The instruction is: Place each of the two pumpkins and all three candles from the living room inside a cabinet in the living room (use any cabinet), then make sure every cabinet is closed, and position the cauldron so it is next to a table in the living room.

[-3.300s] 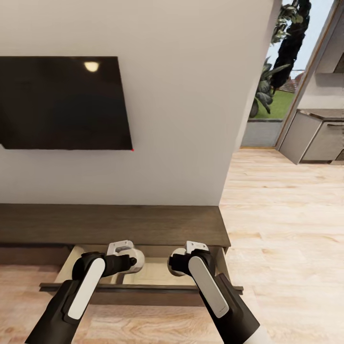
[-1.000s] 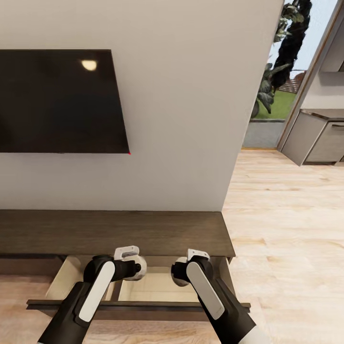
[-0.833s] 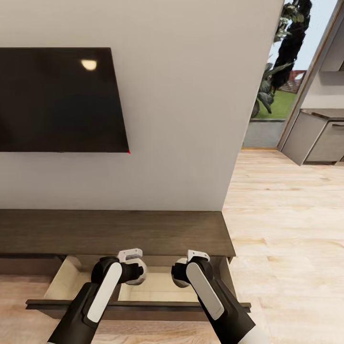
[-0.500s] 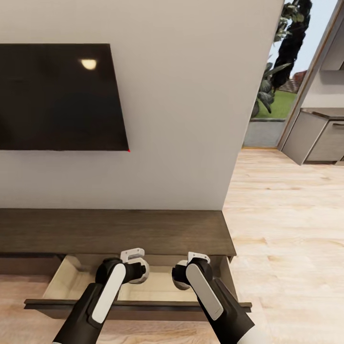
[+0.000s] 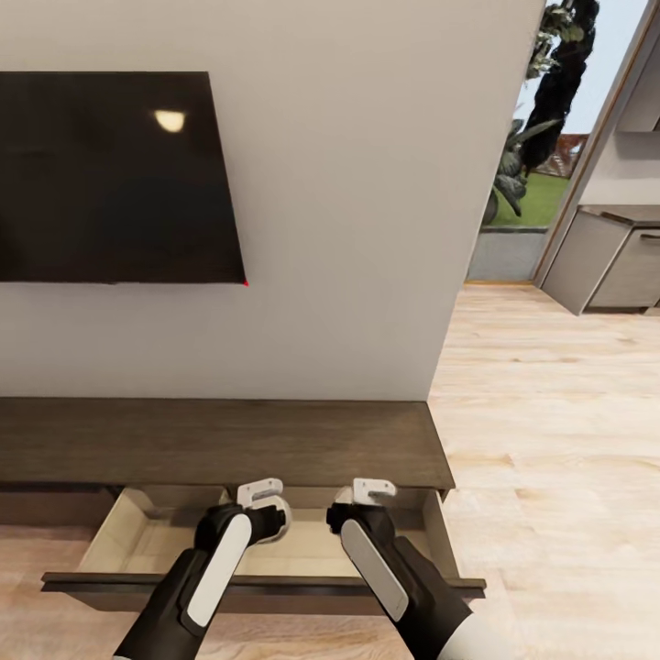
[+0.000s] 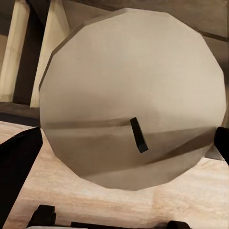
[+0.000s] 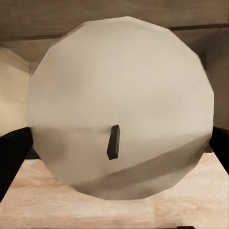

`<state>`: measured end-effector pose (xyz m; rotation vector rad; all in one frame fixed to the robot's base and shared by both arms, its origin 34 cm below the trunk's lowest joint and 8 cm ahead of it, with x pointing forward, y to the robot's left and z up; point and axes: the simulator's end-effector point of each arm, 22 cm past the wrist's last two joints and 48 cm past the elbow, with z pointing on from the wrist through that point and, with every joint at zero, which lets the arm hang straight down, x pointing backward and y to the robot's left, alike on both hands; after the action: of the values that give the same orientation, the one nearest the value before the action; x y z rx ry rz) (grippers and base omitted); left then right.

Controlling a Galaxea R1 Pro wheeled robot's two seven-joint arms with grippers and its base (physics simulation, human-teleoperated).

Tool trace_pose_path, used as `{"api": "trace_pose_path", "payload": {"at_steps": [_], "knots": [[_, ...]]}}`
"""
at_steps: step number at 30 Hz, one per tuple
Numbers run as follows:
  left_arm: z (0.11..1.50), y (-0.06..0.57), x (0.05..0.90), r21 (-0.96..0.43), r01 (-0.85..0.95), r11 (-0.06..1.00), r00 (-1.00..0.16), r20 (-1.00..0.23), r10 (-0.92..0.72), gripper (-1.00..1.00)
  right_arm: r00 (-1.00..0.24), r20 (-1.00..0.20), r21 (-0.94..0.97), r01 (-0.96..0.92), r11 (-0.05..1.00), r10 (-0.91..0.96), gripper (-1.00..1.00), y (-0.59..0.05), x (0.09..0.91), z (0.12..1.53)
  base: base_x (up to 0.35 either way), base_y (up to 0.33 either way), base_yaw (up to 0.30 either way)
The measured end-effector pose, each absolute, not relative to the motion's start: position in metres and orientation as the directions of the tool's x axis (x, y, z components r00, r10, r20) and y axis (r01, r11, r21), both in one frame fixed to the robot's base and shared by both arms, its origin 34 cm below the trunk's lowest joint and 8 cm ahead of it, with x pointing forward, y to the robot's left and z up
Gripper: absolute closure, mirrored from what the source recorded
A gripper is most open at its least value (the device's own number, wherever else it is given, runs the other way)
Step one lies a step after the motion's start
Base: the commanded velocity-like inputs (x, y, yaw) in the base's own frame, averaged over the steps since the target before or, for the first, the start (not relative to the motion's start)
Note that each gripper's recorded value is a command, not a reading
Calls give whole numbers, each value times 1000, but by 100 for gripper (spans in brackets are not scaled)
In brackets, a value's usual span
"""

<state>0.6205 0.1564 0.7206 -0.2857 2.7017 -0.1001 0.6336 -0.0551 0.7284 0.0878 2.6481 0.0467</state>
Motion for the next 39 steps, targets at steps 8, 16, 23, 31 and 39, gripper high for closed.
{"api": "trace_pose_path", "payload": {"at_steps": [8, 16, 23, 31, 39], "knots": [[709, 155, 623, -117, -188, 975, -883, -414, -220, 100, -869, -492, 86, 22, 996, 61, 100, -45, 638, 718, 0, 0, 0], [695, 152, 622, -113, -178, 978, -887, -412, -209, 100, -857, -509, 94, 40, 995, 83, 100, -46, 643, 705, 0, 0, 0], [684, 151, 622, -118, -176, 977, -887, -412, -210, 100, -856, -510, 93, 42, 995, 84, 100, -46, 643, 694, 0, 0, 0], [671, 151, 625, -124, -185, 975, -878, -426, -221, 100, -857, -509, 93, 44, 995, 85, 100, -47, 642, 679, 0, 0, 0], [652, 151, 621, -118, -187, 975, -883, -416, -220, 100, -857, -509, 94, 43, 995, 85, 100, -46, 641, 666, 0, 0, 0]]}}
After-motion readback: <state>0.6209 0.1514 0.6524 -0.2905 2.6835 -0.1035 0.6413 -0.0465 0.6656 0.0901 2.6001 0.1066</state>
